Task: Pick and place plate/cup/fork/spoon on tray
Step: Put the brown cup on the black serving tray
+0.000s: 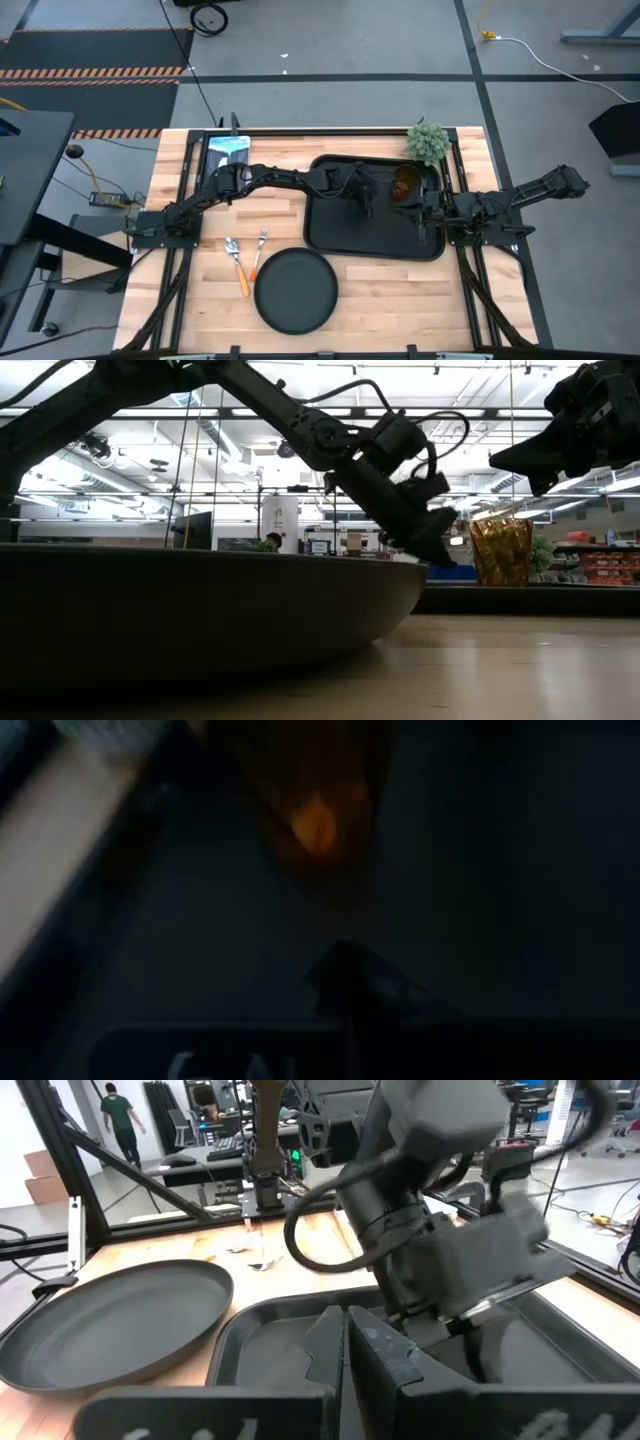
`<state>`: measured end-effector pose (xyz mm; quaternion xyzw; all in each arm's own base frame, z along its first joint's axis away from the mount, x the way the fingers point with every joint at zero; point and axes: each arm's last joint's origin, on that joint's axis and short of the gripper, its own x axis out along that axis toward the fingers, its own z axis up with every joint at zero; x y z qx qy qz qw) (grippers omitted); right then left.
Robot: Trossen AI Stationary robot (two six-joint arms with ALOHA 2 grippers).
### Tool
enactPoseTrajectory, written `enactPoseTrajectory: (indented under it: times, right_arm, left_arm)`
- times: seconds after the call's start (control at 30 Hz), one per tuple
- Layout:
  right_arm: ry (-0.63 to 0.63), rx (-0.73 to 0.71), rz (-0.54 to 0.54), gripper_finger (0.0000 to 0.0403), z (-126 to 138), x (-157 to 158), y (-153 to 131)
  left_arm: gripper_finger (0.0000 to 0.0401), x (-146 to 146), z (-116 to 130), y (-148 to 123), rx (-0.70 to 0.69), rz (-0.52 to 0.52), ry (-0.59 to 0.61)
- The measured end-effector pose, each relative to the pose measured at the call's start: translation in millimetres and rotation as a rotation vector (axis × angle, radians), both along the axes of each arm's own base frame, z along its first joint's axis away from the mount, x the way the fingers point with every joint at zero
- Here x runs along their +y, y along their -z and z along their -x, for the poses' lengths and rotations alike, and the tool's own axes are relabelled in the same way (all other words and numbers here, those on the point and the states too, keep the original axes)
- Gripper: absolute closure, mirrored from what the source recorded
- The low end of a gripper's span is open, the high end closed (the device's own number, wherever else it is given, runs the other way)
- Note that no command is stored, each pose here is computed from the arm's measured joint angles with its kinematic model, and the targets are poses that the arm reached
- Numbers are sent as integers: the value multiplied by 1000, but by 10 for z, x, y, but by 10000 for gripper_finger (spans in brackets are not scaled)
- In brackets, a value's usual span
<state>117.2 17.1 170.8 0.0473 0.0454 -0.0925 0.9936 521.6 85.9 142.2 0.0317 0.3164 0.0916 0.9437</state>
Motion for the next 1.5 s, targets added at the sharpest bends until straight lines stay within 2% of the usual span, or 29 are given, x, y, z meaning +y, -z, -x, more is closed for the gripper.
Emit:
enactPoseTrajectory:
  times: [0.27,0.4,0.6,0.83,1.0,1.1,1.37,1.5]
  right_arm:
    - [0,-9,-2,376,-1,0,-8]
    - [0,-15,-4,376,-2,0,-15]
    - [0,-20,-5,376,-2,0,-19]
    - [0,-27,-7,376,-2,1,-26]
    - [0,-27,-7,376,-2,0,-26]
    - [0,-27,-7,376,-2,1,-26]
    - [0,-27,-7,376,-2,0,-26]
    - [0,-27,-7,376,-2,0,-26]
  left_arm:
    - [392,103,-74,100,-112,64,-10]
    - [392,124,-115,234,-157,102,3]
    - [392,130,-200,352,-265,104,3]
    - [392,116,-348,268,-408,42,38]
    - [392,106,-306,409,-263,56,38]
    - [392,98,-298,445,-238,64,35]
    - [392,56,-354,368,-374,30,26]
    - [392,89,-380,260,-522,-33,-27]
